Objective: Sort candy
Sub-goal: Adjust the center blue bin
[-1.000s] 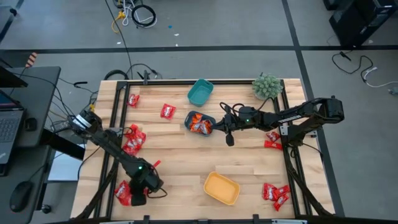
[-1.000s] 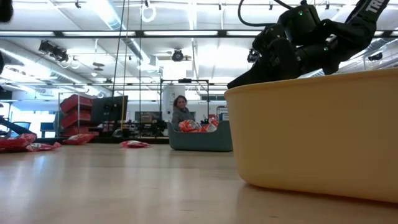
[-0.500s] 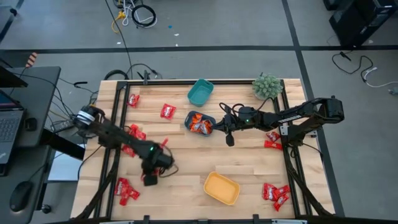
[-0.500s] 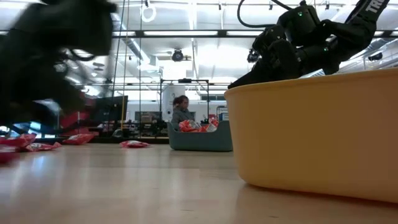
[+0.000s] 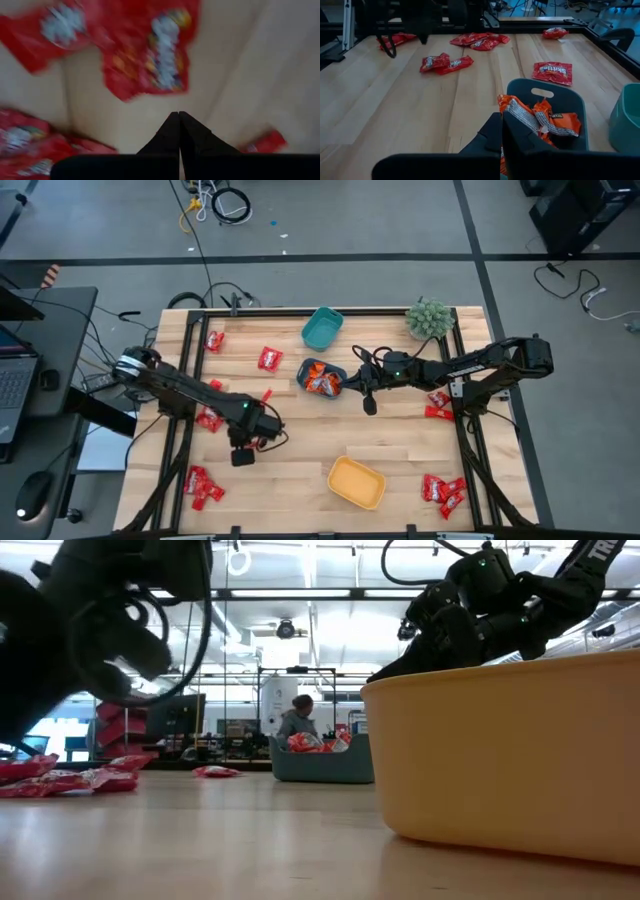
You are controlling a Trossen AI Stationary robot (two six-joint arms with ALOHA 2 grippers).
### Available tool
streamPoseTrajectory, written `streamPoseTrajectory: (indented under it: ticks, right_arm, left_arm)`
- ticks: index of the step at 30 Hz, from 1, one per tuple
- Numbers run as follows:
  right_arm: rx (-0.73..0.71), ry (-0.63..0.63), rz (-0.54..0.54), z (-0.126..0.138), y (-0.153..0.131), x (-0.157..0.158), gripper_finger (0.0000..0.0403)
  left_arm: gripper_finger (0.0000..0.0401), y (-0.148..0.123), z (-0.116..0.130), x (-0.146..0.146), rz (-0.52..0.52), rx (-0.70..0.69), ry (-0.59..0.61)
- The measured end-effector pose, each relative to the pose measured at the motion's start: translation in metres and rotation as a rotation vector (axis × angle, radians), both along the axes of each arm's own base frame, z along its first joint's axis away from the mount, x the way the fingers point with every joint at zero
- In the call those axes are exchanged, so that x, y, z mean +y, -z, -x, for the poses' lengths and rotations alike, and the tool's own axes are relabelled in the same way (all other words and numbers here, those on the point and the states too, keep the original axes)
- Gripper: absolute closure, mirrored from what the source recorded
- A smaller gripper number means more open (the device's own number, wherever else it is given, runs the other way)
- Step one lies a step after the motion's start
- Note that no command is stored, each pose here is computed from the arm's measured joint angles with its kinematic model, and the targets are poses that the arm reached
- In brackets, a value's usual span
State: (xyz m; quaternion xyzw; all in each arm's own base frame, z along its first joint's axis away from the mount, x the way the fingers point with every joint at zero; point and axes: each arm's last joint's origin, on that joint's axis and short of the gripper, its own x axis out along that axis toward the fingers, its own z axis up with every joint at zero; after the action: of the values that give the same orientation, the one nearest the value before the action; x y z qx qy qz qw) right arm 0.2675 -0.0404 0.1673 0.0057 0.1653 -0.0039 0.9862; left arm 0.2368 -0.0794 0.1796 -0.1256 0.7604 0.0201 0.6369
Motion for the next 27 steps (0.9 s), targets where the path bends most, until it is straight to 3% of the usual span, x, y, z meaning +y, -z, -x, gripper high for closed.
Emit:
streamPoseTrajectory:
  ticks: [5,8,12,18,22,27]
  right_arm:
    - [-0.003,0.013,-0.01,0.0,0.0,0.0,0.0402]
    - [0.001,0.1,-0.017,0.0,0.0,-0.003,0.0402]
    - [0.06,0.127,-0.04,-0.001,0.002,-0.003,0.0402]
    - [0.172,0.202,-0.043,-0.004,0.001,-0.003,0.0402]
    - [0.302,0.32,-0.034,-0.007,-0.003,-0.009,0.0402]
    - [0.431,0.43,-0.02,-0.008,-0.013,-0.015,0.0402]
  left_arm:
    - [0.0401,-0.006,-0.011,0.02,-0.091,-0.143,0.031]
    - [0.0401,-0.014,-0.023,0.04,-0.099,-0.295,0.03]
    - [0.0401,-0.025,-0.039,0.075,-0.122,-0.505,0.049]
    - [0.0401,-0.031,-0.053,0.135,-0.21,-0.696,0.001]
    - [0.0401,-0.027,-0.055,0.162,-0.248,-0.735,-0.042]
    - [0.0401,-0.011,-0.057,0.177,-0.257,-0.679,-0.044]
